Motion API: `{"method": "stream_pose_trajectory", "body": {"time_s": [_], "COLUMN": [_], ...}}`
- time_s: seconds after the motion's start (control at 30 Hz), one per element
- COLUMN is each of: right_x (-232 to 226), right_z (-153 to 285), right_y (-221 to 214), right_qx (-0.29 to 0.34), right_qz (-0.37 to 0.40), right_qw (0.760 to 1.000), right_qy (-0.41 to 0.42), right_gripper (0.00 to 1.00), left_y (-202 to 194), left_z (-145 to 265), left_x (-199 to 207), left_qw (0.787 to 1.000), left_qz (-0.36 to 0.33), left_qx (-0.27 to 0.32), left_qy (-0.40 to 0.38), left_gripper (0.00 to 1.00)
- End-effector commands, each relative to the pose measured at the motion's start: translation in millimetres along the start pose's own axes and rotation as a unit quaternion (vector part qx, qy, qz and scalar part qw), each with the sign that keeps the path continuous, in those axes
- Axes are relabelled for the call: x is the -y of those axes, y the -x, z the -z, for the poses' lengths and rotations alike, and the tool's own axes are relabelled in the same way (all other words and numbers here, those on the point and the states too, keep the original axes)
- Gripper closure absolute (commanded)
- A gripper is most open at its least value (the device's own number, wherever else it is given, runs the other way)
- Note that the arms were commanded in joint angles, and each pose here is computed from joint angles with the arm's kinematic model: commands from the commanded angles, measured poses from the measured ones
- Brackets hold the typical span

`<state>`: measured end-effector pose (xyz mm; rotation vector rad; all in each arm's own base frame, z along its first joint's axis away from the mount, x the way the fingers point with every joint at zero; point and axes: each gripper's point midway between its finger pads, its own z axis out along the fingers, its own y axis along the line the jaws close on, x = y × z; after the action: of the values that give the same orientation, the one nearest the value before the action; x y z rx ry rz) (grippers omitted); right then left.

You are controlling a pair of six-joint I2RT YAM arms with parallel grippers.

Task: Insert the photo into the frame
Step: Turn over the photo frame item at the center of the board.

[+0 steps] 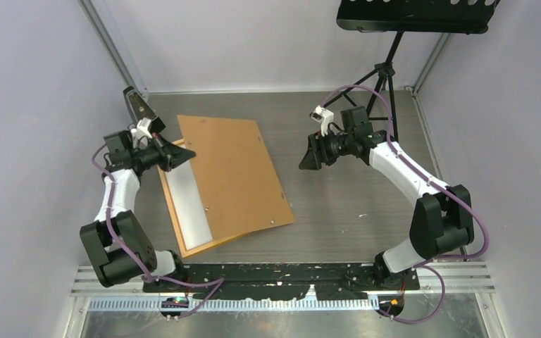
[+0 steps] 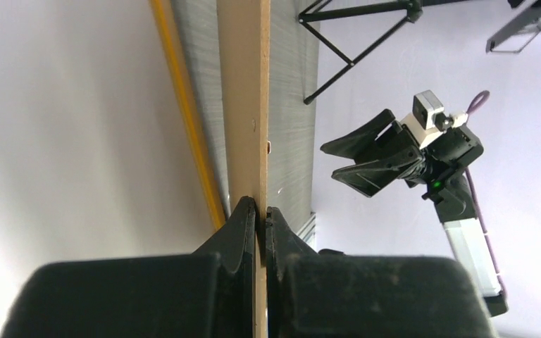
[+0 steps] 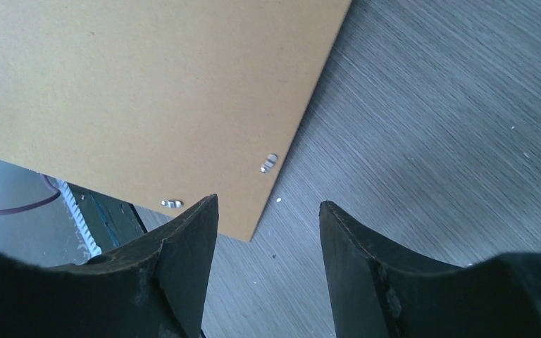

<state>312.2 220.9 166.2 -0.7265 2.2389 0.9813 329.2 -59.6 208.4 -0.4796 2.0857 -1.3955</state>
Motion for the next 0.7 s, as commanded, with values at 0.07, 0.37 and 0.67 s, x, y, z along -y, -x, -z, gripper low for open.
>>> {"method": "stream_pose_trajectory", "body": {"time_s": [0.07,0.37,0.67], "right_x": [-4.4,-2.2,-3.6], "right_z": [9.4,1.9,0.4], "right_y": [16.0,12.0,11.0], "right_qx": [0.032,0.024,0.026], "right_qz": [0.024,0.012,0.009], "right_qw": [0.999,1.000,1.000], "right_qy": [-0.006,0.003,0.010], "right_gripper": [0.39,0.39,0.39], "left_y": [1.6,12.9,28.3], "left_z": [47.0,84.3,88.9], "left_x": [0.1,-42.3,-72.4], "left_qw": [1.000,0.994,0.986], "left_qz": [-0.015,-0.009,-0.032], "left_qx": [-0.007,0.013,-0.012], "left_qy": [0.027,0.109,0.162], "left_gripper": [1.00,1.00,1.00]}}
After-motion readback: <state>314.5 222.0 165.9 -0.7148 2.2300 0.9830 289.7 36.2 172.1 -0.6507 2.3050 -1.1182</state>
